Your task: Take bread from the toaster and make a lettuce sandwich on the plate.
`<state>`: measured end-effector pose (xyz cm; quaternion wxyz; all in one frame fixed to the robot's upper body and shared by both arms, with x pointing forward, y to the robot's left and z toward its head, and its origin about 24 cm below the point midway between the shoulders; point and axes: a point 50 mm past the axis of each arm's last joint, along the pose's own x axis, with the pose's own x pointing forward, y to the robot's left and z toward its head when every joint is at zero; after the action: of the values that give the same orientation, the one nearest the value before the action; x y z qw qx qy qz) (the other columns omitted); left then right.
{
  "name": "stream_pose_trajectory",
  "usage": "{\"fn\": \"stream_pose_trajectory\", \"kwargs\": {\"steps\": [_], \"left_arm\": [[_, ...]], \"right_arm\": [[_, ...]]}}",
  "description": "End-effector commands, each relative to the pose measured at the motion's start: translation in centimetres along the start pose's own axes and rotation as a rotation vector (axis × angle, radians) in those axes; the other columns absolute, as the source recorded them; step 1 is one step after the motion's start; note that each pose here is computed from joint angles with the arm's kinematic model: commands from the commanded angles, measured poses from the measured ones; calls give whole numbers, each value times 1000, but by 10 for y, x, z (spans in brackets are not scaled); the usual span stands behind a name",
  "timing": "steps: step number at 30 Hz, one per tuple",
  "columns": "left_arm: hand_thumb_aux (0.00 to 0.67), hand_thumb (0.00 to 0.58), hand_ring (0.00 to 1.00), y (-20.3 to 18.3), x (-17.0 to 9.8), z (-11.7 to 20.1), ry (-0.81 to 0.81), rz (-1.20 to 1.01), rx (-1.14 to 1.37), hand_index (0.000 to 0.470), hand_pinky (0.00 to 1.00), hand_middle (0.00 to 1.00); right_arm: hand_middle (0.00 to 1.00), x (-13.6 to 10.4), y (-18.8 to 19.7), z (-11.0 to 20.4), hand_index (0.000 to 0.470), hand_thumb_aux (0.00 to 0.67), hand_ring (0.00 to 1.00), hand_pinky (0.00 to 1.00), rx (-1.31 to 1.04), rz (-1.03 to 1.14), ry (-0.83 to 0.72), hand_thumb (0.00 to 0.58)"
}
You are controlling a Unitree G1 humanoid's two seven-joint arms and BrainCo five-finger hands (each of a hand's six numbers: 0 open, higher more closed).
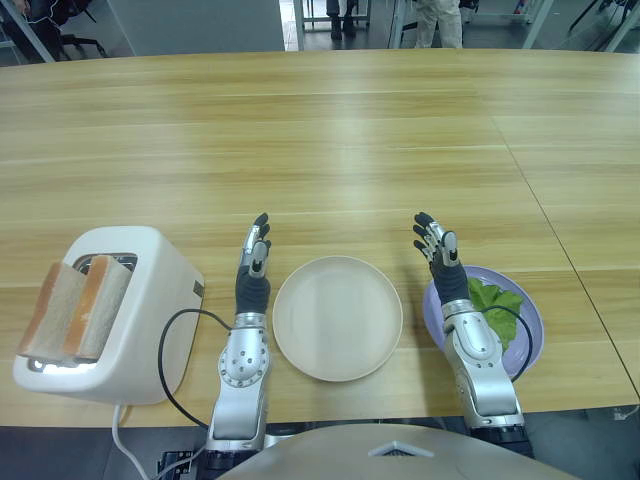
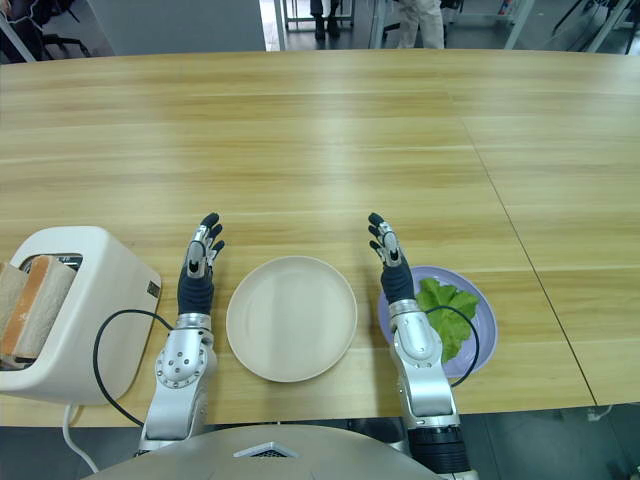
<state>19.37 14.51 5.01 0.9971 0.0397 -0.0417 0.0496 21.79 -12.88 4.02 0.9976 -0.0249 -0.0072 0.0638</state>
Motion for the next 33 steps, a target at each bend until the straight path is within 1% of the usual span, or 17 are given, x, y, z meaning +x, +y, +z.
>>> {"fn": "stream_pose_trajectory", "kwargs": {"steps": [1, 8, 15, 19, 23, 26, 33], "left_arm": [[0, 0, 0, 4, -1, 1, 14, 22, 1, 0, 0, 0], [0, 0, 0, 5, -6, 4, 22, 11, 9, 0, 0, 0], [0, 0, 0, 3, -10, -4, 60, 8, -23, 0, 0, 0], [0, 0, 0, 7, -7, 7, 17, -22, 27, 0, 0, 0], [0, 0, 0, 18, -6, 39, -103, -55, 230, 0, 0, 0], [0, 0, 0, 36, -7, 60, -153, -12, 471, 0, 0, 0], [0, 0, 0, 81, -20, 106, -192, 120, 1056, 0, 0, 0]], "right_arm": [[0, 2, -1, 0, 0, 0, 0, 0, 2, -8, 5, 0], [0, 4, 3, 1, 0, 0, 0, 0, -5, 18, 7, 0], [0, 2, 2, -2, 0, 0, 0, 0, -8, 8, 25, 0], [0, -2, 0, -2, 0, 0, 0, 0, -4, -17, 26, 0], [0, -8, 3, -2, 0, 0, 0, 0, 1, -29, 29, 0], [0, -12, 6, -2, 0, 0, 0, 0, 6, -21, 33, 0], [0, -24, 14, 3, 0, 0, 0, 0, -14, -7, 24, 0]]}}
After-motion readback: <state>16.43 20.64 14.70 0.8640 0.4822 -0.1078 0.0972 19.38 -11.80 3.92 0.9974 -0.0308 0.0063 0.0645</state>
